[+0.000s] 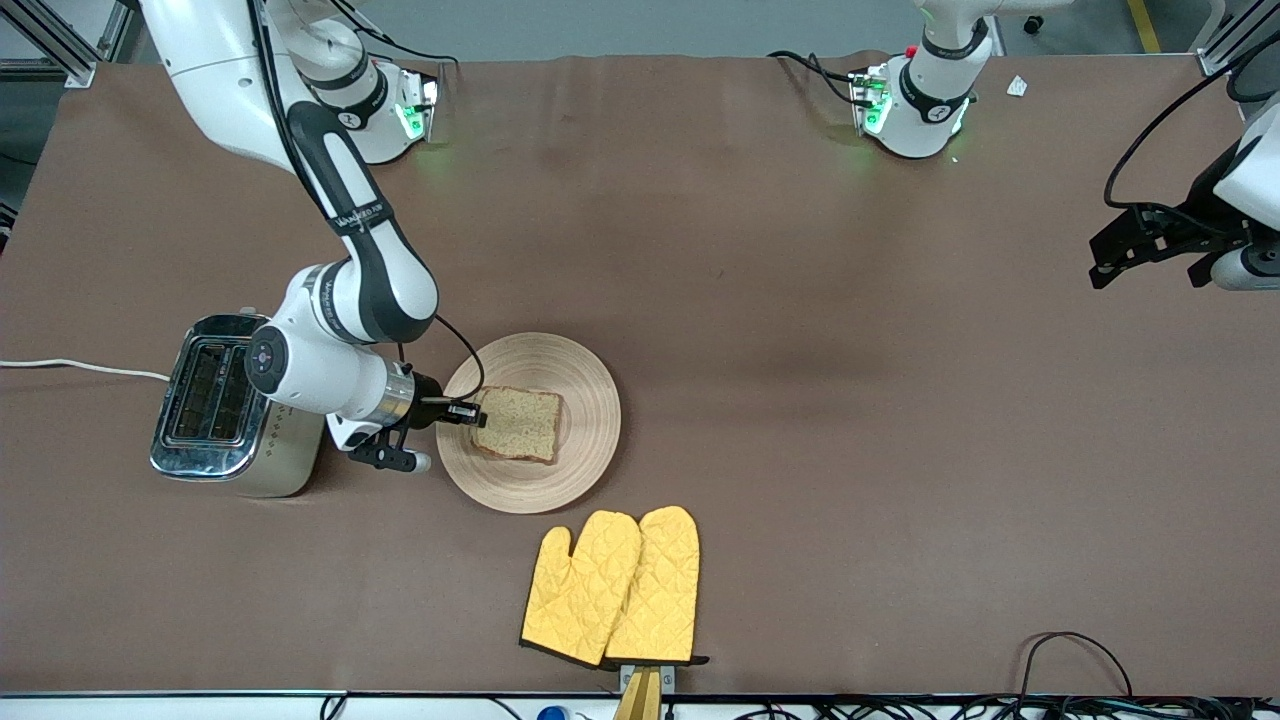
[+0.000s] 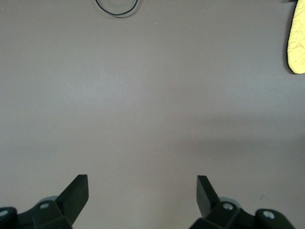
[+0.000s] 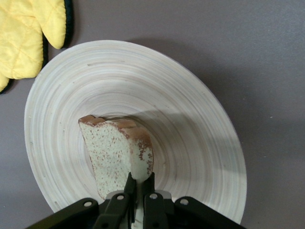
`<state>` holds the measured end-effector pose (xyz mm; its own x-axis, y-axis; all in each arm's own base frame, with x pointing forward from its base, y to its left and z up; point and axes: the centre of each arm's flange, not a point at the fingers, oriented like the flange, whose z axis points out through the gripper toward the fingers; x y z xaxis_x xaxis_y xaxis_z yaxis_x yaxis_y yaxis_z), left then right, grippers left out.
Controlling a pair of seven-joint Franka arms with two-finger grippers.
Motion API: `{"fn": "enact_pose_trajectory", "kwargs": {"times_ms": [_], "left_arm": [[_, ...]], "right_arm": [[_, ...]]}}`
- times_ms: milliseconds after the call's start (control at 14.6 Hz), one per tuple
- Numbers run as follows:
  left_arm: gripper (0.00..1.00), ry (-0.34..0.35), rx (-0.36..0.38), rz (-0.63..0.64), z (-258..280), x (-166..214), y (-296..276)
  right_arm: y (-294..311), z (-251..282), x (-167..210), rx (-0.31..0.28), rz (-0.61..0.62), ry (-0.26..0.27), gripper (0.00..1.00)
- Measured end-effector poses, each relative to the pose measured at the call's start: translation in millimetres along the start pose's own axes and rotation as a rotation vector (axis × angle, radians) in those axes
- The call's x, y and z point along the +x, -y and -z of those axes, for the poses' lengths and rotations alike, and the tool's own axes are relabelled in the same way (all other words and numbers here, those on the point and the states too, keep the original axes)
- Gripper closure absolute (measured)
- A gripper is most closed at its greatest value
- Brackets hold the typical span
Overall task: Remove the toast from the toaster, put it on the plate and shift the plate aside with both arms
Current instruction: 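Carry the toast with the right gripper onto the wooden plate, then release the toast on the plate while the left gripper reaches forward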
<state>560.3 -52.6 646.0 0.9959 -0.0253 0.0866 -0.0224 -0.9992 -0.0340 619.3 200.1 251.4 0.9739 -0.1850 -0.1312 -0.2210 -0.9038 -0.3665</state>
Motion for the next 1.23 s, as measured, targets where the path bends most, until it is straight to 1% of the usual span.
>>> {"fn": "enact_pose_trajectory", "kwargs": {"times_ms": [548, 822, 1027, 1096, 1233], "left_arm": [[0.0, 0.0, 0.0, 0.0, 0, 0, 0], [0.0, 0.0, 0.0, 0.0, 0, 0, 0], [0.0, 0.0, 0.0, 0.001, 0, 0, 0], [0.0, 0.0, 0.0, 0.001, 0, 0, 0], [0.0, 0.0, 0.0, 0.001, 0, 0, 0]], "right_arm": [[-31, -9, -10, -0.02, -0.007, 0.036, 0.91], [-54, -2, -3, -0.017, 0.013, 0.039, 0.91], [-64, 3, 0, -0.014, 0.006, 0.044, 0.92], [-63, 3, 0, -0.013, 0.007, 0.044, 0.85], [-62, 3, 0, -0.012, 0.009, 0.044, 0.68]]}}
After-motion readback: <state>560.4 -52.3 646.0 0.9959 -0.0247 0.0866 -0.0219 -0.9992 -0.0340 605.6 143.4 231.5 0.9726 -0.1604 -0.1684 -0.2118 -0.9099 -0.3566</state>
